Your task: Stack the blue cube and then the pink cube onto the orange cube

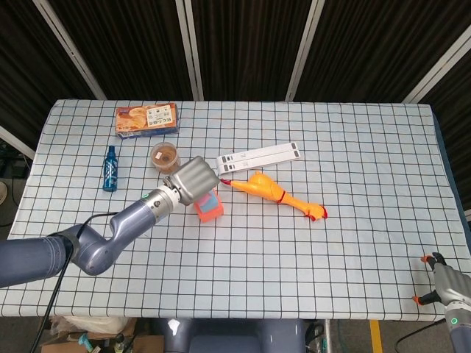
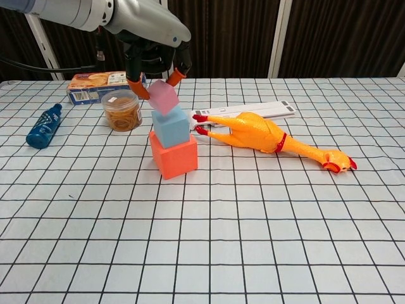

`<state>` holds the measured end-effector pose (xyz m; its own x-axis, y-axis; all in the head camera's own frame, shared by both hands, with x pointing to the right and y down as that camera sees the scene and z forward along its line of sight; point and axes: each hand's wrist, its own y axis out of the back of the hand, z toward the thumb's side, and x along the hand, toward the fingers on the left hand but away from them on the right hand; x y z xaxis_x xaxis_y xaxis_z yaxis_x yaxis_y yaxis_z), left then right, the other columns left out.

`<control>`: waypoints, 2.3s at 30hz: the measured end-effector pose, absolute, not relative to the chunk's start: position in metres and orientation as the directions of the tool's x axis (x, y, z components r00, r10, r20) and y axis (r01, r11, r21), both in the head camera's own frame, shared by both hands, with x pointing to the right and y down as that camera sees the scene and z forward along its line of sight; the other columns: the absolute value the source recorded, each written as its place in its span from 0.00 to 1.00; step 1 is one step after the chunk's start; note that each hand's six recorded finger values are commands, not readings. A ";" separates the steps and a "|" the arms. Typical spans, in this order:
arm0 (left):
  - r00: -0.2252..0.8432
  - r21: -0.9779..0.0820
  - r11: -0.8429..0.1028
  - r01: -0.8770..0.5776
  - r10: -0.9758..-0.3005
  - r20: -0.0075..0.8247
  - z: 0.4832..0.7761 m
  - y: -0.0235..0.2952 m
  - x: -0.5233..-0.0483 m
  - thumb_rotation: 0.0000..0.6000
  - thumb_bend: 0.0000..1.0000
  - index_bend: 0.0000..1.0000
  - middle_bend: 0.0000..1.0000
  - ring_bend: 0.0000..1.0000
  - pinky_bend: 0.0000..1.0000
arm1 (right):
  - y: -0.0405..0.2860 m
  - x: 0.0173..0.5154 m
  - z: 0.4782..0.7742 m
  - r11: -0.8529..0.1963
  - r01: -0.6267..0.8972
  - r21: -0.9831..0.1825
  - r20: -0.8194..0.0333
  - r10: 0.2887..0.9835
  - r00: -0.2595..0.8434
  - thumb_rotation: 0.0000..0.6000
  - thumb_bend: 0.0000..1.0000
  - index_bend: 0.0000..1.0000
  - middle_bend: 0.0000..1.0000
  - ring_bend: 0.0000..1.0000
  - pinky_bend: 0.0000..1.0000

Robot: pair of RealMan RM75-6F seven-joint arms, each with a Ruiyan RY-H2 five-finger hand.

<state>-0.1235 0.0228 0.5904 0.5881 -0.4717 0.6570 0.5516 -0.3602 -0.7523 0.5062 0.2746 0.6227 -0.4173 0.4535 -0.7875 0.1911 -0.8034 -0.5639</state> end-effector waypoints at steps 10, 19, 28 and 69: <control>0.595 -0.743 -0.364 0.561 -0.447 0.668 0.603 0.018 -0.122 1.00 0.34 0.72 0.76 0.77 0.94 | 0.277 0.509 0.623 -0.804 0.201 -0.559 -0.790 0.442 -0.425 1.00 0.12 0.21 0.08 0.24 0.26; 0.612 -0.744 -0.387 0.545 -0.423 0.668 0.606 0.016 -0.117 1.00 0.34 0.72 0.76 0.77 0.94 | 0.280 0.514 0.625 -0.809 0.202 -0.552 -0.786 0.424 -0.450 1.00 0.12 0.21 0.08 0.24 0.26; 0.603 -0.728 -0.399 0.557 -0.408 0.685 0.610 0.012 -0.119 1.00 0.34 0.72 0.76 0.77 0.93 | 0.281 0.520 0.626 -0.813 0.205 -0.545 -0.782 0.405 -0.473 1.00 0.12 0.21 0.08 0.24 0.26; 0.576 -0.657 -0.478 0.583 -0.327 0.749 0.614 0.001 -0.108 1.00 0.34 0.75 0.76 0.77 0.92 | 0.287 0.538 0.628 -0.824 0.207 -0.527 -0.763 0.352 -0.543 1.00 0.12 0.21 0.08 0.24 0.26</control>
